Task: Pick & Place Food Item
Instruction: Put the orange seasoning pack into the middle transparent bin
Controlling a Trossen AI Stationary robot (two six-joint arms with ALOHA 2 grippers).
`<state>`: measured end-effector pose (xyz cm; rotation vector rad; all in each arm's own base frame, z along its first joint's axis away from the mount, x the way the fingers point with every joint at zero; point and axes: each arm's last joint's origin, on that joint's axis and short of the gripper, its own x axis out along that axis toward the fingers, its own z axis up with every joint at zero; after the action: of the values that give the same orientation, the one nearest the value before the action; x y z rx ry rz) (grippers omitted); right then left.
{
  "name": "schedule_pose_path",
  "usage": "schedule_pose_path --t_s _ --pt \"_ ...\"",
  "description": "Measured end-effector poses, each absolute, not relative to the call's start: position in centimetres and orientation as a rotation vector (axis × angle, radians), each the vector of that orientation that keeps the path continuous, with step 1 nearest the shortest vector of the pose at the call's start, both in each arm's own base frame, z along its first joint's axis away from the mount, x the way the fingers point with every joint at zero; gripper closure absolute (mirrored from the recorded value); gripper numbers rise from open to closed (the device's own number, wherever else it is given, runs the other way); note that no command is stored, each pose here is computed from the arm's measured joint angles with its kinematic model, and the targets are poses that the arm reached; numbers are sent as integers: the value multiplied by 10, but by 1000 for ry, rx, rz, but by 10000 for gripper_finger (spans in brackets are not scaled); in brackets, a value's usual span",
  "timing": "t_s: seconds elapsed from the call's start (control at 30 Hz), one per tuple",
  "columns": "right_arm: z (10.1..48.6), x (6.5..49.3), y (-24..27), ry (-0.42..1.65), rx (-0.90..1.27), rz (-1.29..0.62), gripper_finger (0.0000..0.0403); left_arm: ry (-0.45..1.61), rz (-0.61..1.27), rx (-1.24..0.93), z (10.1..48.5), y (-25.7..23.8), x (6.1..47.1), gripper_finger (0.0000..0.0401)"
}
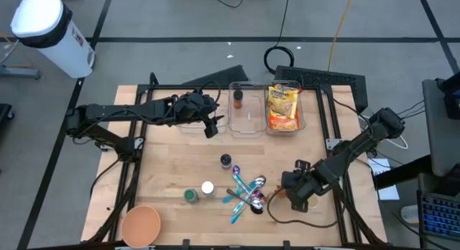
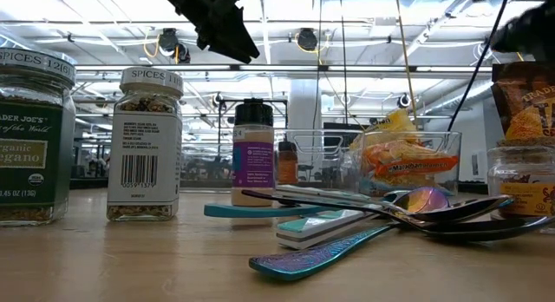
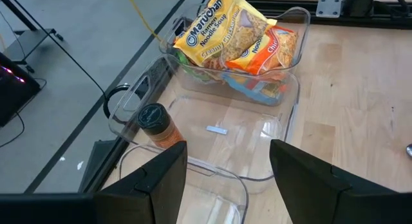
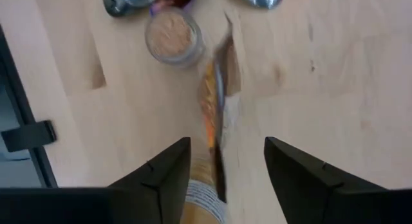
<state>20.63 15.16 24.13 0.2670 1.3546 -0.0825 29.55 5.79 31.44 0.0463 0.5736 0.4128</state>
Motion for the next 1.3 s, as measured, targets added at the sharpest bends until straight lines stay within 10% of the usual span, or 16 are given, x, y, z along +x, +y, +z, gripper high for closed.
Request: schedule_pose_path --t_s 0.53,1.3 --pt "246 207 132 1311 205 -8 394 574 411 46 314 58 295 171" --pt "323 209 18 737 135 -34 403 580 403 71 314 58 295 171"
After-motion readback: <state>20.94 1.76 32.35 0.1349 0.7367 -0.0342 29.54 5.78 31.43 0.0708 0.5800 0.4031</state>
